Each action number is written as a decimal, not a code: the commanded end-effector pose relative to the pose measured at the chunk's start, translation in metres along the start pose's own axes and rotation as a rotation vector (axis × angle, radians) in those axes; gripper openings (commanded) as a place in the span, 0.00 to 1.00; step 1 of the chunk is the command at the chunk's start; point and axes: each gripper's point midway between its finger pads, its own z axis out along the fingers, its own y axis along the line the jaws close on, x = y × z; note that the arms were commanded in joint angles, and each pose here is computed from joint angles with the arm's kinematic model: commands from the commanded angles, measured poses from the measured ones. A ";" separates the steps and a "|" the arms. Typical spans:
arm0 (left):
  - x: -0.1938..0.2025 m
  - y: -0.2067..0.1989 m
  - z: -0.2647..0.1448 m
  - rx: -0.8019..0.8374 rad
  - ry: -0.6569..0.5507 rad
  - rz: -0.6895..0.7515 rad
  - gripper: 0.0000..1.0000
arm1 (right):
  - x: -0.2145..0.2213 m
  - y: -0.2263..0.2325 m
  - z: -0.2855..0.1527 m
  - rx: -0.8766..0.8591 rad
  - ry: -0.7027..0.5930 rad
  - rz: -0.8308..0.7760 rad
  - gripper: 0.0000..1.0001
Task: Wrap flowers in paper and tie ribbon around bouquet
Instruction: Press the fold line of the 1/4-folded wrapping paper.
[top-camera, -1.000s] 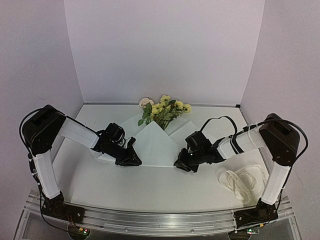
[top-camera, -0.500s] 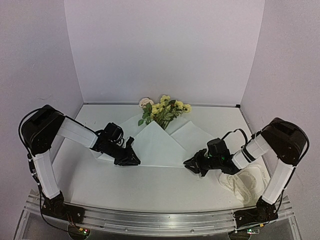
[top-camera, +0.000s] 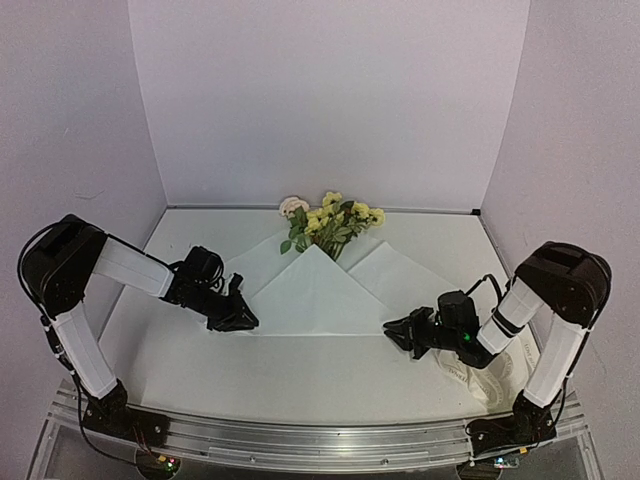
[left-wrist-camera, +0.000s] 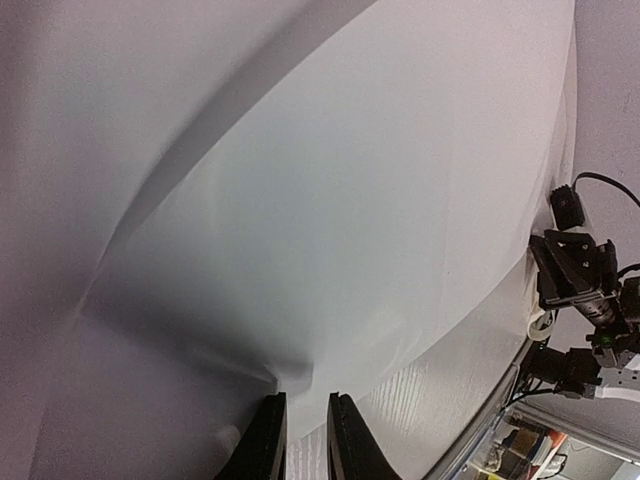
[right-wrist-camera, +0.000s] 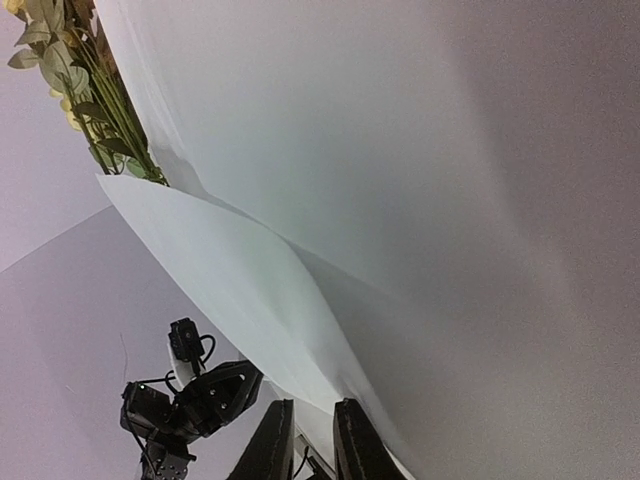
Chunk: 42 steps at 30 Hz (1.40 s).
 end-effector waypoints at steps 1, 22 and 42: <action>0.011 0.033 -0.019 -0.090 -0.040 -0.087 0.17 | -0.019 -0.056 -0.005 0.156 -0.088 0.103 0.16; 0.016 0.095 -0.063 -0.206 -0.176 -0.271 0.08 | -0.028 -0.052 -0.031 0.086 -0.115 0.146 0.19; -0.023 0.028 -0.097 -0.098 -0.226 -0.110 0.26 | -0.051 -0.060 -0.070 0.067 -0.191 0.061 0.53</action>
